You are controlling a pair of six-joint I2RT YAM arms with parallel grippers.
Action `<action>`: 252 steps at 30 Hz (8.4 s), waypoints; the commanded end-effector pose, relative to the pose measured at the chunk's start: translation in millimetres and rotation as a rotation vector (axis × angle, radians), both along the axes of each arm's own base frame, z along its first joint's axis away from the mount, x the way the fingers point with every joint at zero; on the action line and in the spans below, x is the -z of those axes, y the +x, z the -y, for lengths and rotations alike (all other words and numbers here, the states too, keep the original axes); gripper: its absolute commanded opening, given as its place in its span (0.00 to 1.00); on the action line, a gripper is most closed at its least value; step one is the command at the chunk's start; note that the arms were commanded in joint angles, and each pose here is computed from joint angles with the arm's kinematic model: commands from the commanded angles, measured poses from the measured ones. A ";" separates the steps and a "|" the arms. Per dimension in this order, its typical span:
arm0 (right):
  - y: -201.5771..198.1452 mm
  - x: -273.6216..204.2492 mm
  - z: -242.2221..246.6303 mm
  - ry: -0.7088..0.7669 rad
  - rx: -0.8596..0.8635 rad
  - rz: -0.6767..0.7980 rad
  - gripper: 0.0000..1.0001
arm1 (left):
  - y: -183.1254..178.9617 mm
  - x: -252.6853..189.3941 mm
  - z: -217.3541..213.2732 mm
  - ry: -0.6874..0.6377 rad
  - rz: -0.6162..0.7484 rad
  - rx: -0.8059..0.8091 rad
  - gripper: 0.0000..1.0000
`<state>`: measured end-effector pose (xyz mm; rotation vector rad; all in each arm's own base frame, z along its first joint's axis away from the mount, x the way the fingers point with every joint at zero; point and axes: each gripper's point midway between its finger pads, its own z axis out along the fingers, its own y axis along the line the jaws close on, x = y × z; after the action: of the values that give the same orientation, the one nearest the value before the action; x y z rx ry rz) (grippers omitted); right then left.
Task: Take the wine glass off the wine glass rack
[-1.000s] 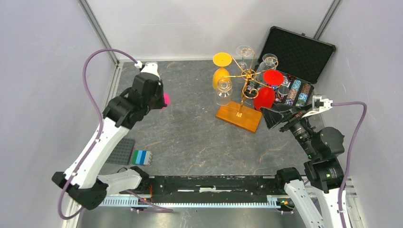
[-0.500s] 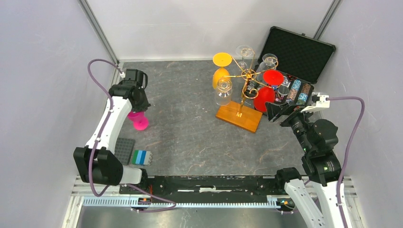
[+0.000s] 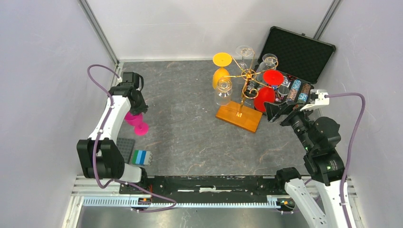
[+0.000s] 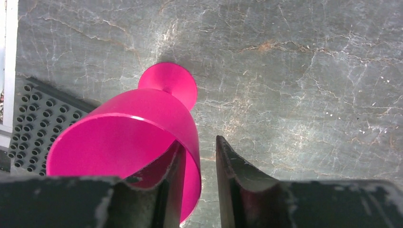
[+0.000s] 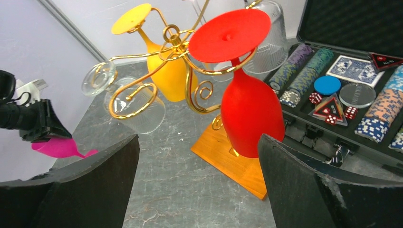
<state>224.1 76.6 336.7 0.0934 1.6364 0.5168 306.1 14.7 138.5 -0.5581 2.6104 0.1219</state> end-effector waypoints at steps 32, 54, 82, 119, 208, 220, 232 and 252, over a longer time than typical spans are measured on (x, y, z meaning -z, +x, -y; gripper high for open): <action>28.8 -50.7 12.5 0.287 0.168 -0.006 0.98 | -21.0 -190.2 137.9 -0.650 0.668 0.572 1.00; 98.7 -17.9 24.9 0.335 0.326 -0.111 0.83 | -16.9 -164.6 151.7 -0.732 0.636 0.657 1.00; 105.8 -37.4 43.1 0.407 0.286 -0.072 0.42 | -13.3 -151.7 144.7 -0.674 0.609 0.642 1.00; 71.7 -75.6 16.6 0.633 0.124 -0.007 0.00 | -7.7 -146.3 138.8 -0.645 0.600 0.600 1.00; -107.8 -157.4 -53.8 0.934 -0.531 0.096 0.00 | -122.0 -250.5 283.6 -1.684 0.632 0.431 0.98; -116.4 -198.2 -53.1 1.038 -0.741 0.240 0.00 | -146.9 -322.4 327.1 -1.821 0.626 0.702 0.81; -136.6 -234.9 -48.5 1.069 -0.853 0.351 0.00 | -160.0 -369.3 353.3 -1.840 0.651 0.878 0.71; -153.8 -251.4 -45.6 1.045 -0.884 0.440 0.00 | -185.2 -407.0 357.8 -1.915 0.650 1.085 0.76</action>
<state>90.0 122.4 576.4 0.0847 0.8194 1.8652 156.1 -349.0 510.5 0.1792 1.4002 -2.2370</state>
